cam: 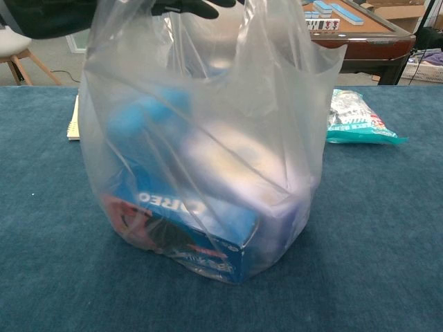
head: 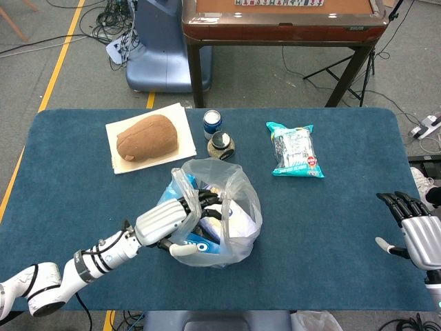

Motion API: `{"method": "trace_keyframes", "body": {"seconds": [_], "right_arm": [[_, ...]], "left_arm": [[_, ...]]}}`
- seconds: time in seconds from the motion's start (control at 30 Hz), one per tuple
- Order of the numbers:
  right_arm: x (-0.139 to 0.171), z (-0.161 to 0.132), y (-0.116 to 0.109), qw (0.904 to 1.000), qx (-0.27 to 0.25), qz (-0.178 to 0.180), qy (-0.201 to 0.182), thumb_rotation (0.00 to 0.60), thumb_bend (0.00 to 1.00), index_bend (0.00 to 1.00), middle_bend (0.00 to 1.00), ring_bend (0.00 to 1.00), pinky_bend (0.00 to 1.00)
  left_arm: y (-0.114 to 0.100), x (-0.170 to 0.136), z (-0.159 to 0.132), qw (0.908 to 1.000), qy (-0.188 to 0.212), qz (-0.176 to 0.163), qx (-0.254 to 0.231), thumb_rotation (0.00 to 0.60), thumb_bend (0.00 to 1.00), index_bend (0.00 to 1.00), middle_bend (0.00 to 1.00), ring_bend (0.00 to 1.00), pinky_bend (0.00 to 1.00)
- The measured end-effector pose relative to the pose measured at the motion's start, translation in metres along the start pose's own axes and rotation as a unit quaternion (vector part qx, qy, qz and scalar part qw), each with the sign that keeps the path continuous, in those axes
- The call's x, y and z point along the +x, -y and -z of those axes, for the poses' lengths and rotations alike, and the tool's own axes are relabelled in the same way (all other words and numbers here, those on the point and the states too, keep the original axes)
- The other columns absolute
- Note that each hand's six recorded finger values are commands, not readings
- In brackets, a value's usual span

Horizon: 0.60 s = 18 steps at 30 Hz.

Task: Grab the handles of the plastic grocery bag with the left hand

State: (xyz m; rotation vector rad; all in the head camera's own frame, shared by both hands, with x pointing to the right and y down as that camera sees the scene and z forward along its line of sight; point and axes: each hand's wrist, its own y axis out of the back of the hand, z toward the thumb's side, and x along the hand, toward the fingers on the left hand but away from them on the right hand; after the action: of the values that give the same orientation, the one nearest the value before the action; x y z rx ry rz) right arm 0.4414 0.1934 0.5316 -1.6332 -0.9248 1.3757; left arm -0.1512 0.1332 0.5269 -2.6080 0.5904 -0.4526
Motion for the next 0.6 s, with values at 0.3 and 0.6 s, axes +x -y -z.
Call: {"method": "trace_keyframes", "body": {"seconds": [0.3,0.6], "right_arm": [[0.001,0.003,0.002,1.0000,-0.001,-0.002,0.003,0.600,0.06,0.15,0.20,0.12,0.21],[0.000,0.004,0.002,1.0000,0.000,-0.003,0.006,0.600,0.06,0.15,0.20,0.12,0.21]], "left_arm": [[0.015,0.017,0.003,0.9997,-0.006,0.025,0.001,0.000,0.12,0.22,0.06,0.00,0.00],[0.021,0.028,-0.008,0.9974,-0.008,0.047,-0.055,0.000,0.12,0.22,0.06,0.00,0.00]]}}
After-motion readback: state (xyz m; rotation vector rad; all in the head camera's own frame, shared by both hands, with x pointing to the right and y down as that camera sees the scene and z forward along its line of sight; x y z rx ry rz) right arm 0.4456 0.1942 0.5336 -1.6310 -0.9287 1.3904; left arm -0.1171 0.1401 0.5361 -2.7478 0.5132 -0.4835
